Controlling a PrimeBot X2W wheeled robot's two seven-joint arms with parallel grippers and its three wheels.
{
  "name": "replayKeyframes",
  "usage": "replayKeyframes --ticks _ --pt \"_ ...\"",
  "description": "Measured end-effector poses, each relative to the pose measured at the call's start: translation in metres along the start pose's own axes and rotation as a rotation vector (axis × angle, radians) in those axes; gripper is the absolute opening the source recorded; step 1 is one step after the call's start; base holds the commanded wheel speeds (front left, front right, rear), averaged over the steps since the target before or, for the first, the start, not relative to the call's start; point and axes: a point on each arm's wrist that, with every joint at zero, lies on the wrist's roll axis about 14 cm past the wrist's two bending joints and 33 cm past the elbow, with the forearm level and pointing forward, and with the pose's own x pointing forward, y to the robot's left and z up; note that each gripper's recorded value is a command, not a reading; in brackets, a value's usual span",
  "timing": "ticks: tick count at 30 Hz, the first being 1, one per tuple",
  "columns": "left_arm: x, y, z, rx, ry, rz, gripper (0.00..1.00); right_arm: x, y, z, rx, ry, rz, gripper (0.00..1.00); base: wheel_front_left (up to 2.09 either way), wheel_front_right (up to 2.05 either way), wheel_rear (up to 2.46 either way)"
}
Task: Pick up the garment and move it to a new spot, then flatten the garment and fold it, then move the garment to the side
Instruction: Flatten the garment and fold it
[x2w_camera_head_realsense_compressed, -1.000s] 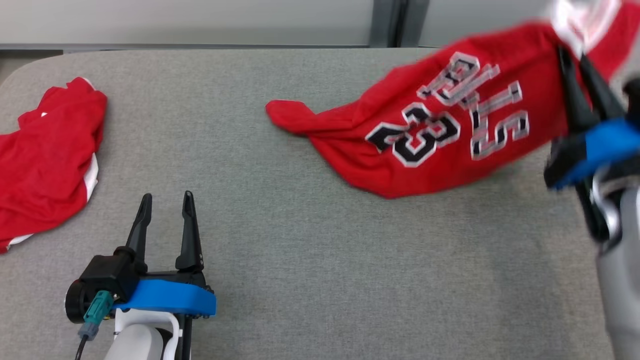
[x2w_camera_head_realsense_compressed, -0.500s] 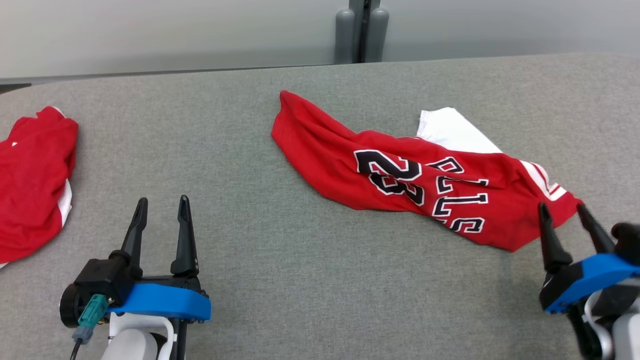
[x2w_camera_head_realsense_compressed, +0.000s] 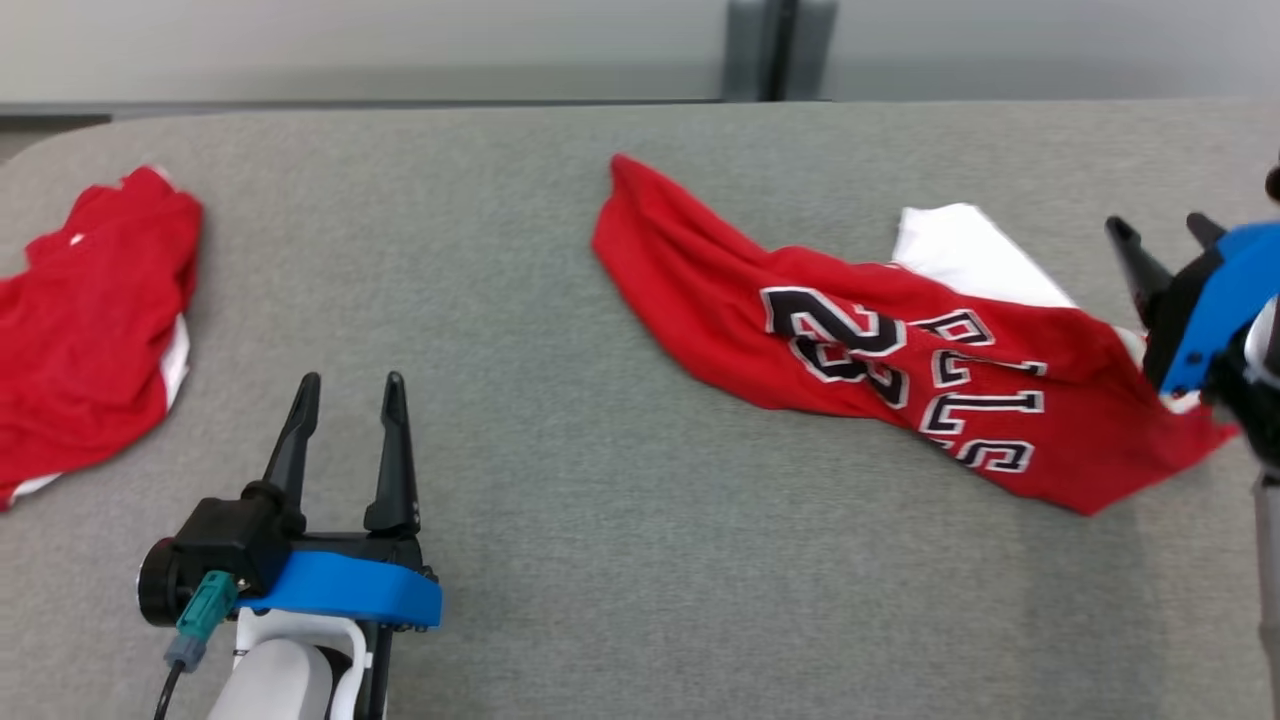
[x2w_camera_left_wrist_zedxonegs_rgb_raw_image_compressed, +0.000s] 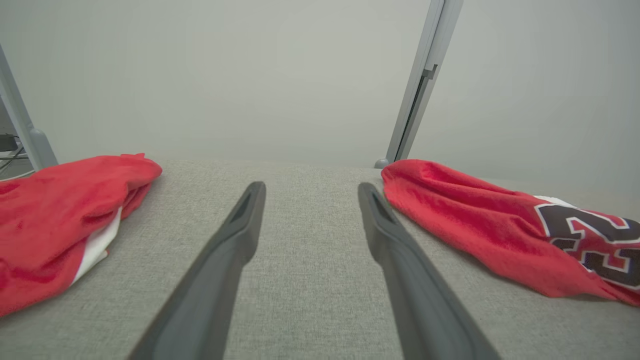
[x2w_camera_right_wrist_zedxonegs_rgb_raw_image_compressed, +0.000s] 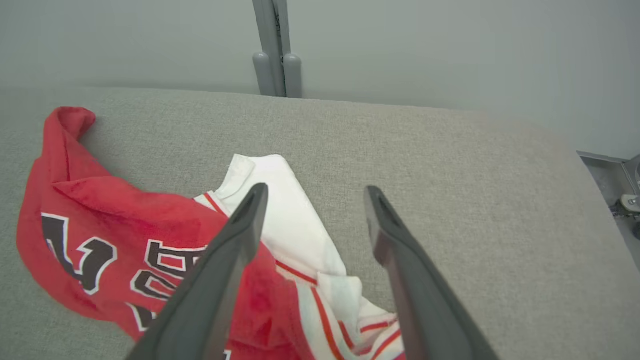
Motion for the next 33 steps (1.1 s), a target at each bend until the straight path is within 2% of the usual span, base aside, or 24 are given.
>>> replayKeyframes --ticks 4,9,16,17,18,24,27,29,33 --pt "-0.003 0.009 0.001 0.012 0.001 0.021 1.00 0.034 0.005 -0.008 -0.027 0.092 0.014 1.00 0.00 0.00 0.00" --pt "-0.011 0.028 -0.005 0.029 0.022 0.077 1.00 0.071 0.012 -0.042 -0.068 0.230 0.026 1.00 0.00 0.00 0.00" --pt "-0.018 0.045 -0.014 0.037 0.049 0.129 1.00 0.097 0.030 -0.094 -0.107 0.394 0.064 1.00 0.00 0.00 0.00" --pt "-0.018 0.046 -0.015 0.036 0.053 0.136 1.00 0.100 0.030 -0.095 -0.112 0.403 0.063 0.88 0.00 0.00 0.00" --pt "-0.018 0.047 -0.016 0.034 0.056 0.141 1.00 0.102 0.031 -0.096 -0.117 0.411 0.066 0.00 0.00 0.00 0.00" --pt "-0.015 0.041 -0.014 0.028 0.044 0.129 1.00 0.101 0.039 -0.084 -0.140 0.334 0.086 0.00 0.00 0.00 0.00" --pt "-0.016 0.038 -0.010 0.027 0.032 0.120 1.00 0.097 0.037 -0.067 -0.128 0.269 0.082 0.00 0.00 0.00 0.00" --pt "-0.017 0.037 -0.005 0.026 0.020 0.117 1.00 0.095 0.040 -0.040 -0.114 0.173 0.088 0.00 0.00 0.00 0.00" --pt "-0.021 0.035 0.006 0.024 -0.011 0.116 1.00 0.083 0.060 0.048 -0.114 -0.126 0.131 0.00 0.00 0.00 0.00"
